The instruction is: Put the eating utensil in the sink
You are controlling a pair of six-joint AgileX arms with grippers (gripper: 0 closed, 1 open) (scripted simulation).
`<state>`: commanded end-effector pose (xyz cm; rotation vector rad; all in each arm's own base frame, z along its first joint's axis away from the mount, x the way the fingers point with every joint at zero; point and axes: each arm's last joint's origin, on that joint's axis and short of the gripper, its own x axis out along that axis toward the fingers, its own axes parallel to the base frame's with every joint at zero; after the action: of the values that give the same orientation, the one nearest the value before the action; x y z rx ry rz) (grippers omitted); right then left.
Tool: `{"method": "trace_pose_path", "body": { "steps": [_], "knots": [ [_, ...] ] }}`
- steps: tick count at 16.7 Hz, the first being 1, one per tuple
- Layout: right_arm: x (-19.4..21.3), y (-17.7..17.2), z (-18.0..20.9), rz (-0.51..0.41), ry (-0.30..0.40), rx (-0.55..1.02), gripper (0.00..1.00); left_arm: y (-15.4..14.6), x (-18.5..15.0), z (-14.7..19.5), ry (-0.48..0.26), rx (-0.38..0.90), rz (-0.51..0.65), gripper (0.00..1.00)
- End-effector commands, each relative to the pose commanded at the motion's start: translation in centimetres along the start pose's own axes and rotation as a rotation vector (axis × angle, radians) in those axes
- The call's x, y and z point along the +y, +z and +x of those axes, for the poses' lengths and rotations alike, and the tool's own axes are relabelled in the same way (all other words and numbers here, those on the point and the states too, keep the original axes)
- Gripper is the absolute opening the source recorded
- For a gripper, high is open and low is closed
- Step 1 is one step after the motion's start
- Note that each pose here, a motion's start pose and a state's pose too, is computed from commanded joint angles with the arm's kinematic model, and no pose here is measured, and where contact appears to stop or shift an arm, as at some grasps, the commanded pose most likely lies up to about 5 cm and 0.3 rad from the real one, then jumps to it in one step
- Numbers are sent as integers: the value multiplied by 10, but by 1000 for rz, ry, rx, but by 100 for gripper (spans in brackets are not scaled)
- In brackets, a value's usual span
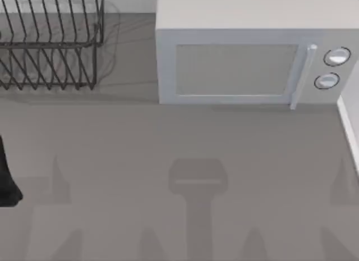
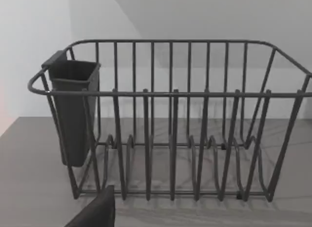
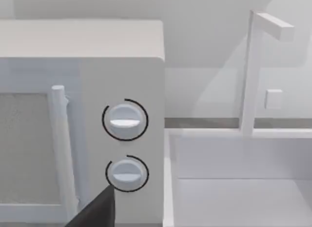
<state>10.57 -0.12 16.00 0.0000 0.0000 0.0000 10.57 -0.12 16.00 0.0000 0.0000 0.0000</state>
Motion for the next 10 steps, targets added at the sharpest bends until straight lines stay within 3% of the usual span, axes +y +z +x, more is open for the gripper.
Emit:
{"method": "trace_pose_path", "body": {
  "steps": [5, 10],
  "knots": [
    [-1, 8, 0, -56, 7, 34, 100, 0, 0, 0, 0, 0, 0, 100],
    [-8, 34, 9, -338, 3, 230, 100, 0, 0, 0, 0, 0, 0, 100]
  ]
}}
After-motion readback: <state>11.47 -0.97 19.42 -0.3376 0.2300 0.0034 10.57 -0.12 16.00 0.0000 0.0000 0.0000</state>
